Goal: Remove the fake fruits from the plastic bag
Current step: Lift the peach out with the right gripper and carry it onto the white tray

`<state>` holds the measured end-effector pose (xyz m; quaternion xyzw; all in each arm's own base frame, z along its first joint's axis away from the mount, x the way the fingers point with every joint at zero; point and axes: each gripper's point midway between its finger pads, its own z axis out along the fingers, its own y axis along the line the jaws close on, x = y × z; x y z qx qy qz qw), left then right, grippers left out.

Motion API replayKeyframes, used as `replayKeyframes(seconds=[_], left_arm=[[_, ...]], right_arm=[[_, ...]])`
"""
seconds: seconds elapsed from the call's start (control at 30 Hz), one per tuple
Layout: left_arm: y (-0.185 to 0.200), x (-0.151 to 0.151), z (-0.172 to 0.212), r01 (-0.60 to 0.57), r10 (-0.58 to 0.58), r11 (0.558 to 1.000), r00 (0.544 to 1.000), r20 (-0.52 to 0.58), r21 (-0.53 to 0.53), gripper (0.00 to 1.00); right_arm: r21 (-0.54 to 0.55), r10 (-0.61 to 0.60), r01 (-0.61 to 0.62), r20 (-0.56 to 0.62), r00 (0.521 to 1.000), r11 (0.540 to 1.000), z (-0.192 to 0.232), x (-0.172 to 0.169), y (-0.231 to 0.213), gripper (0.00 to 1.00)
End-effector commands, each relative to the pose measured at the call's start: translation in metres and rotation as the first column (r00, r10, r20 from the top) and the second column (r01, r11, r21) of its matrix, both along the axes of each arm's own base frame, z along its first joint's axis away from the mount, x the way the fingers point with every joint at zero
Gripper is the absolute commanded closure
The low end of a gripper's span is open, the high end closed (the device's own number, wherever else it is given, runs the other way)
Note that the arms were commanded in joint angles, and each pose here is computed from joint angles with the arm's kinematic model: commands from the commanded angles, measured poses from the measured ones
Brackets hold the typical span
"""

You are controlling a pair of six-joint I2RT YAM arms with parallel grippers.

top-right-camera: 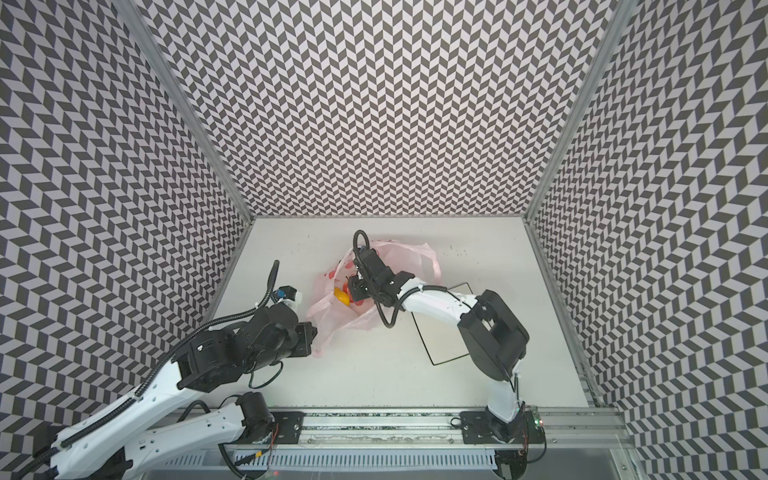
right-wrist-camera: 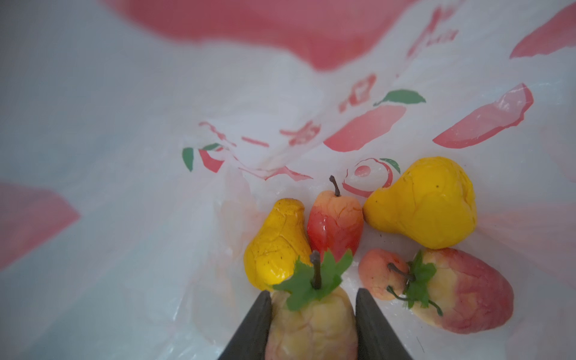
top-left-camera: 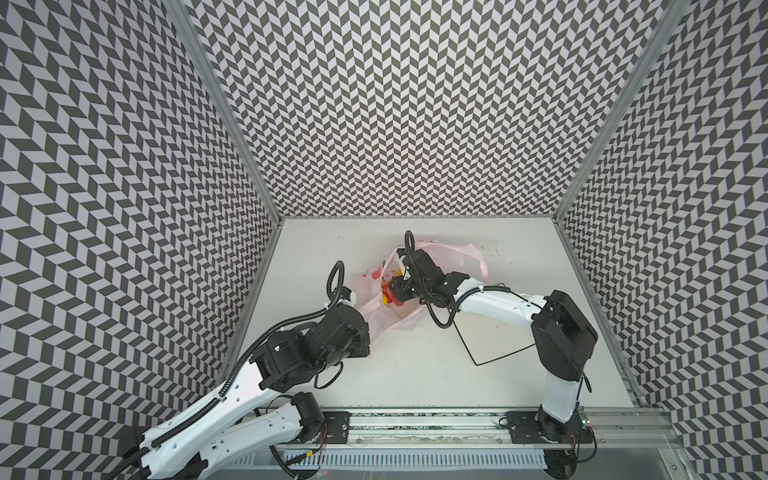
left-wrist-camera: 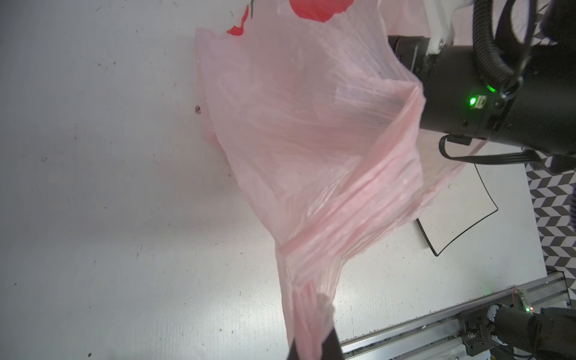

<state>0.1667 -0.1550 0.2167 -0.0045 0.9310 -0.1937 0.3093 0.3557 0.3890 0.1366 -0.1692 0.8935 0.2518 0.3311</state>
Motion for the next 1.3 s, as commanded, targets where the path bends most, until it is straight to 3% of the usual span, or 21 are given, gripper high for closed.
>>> replayKeyframes(seconds=[0.0, 0.17, 0.37, 0.6, 0.8, 0.93, 1.03, 1.13, 1.27], left_arm=[[-0.004, 0.005, 0.004, 0.014, -0.014, 1.000, 1.000, 0.026, -0.004, 1.00], [-0.002, 0.016, 0.020, -0.020, 0.021, 1.000, 0.996, 0.090, -0.009, 1.00], [0.021, 0.037, 0.049, -0.210, 0.218, 0.976, 0.957, 0.192, -0.063, 1.00], [0.022, 0.055, 0.072, -0.297, 0.354, 0.923, 0.905, 0.237, -0.244, 1.00], [0.010, 0.061, 0.068, -0.274, 0.336, 0.926, 0.913, 0.233, -0.260, 1.00], [0.005, 0.063, 0.066, -0.254, 0.316, 0.932, 0.919, 0.235, -0.258, 1.00], [0.002, 0.064, 0.065, -0.249, 0.313, 0.932, 0.920, 0.237, -0.263, 1.00], [0.001, 0.064, 0.062, -0.249, 0.313, 0.931, 0.920, 0.235, -0.266, 1.00], [0.002, 0.064, 0.061, -0.250, 0.314, 0.931, 0.920, 0.234, -0.266, 1.00]], right_arm=[[0.126, 0.033, -0.040, 0.055, 0.998, 0.991, 0.035, -0.003, 0.009, 0.60], [0.286, 0.131, -0.179, 0.179, 0.975, 0.941, 0.088, -0.018, 0.024, 0.60], [0.362, 0.222, -0.316, 0.278, 0.935, 0.877, 0.132, -0.040, 0.029, 0.60], [0.256, 0.232, -0.286, 0.222, 0.947, 0.923, 0.134, -0.058, 0.000, 0.60], [0.199, 0.203, -0.265, 0.282, 0.938, 0.944, 0.172, -0.095, -0.057, 0.60], [0.159, 0.035, -0.088, 0.309, 0.950, 0.983, 0.198, -0.100, -0.112, 0.60], [0.115, -0.174, 0.146, 0.304, 0.936, 0.983, 0.205, -0.090, -0.165, 0.60], [0.056, -0.428, 0.434, 0.322, 0.845, 0.899, 0.203, -0.071, -0.236, 0.63], [0.111, -0.680, 0.685, 0.308, 0.665, 0.720, 0.201, -0.045, -0.330, 0.64]])
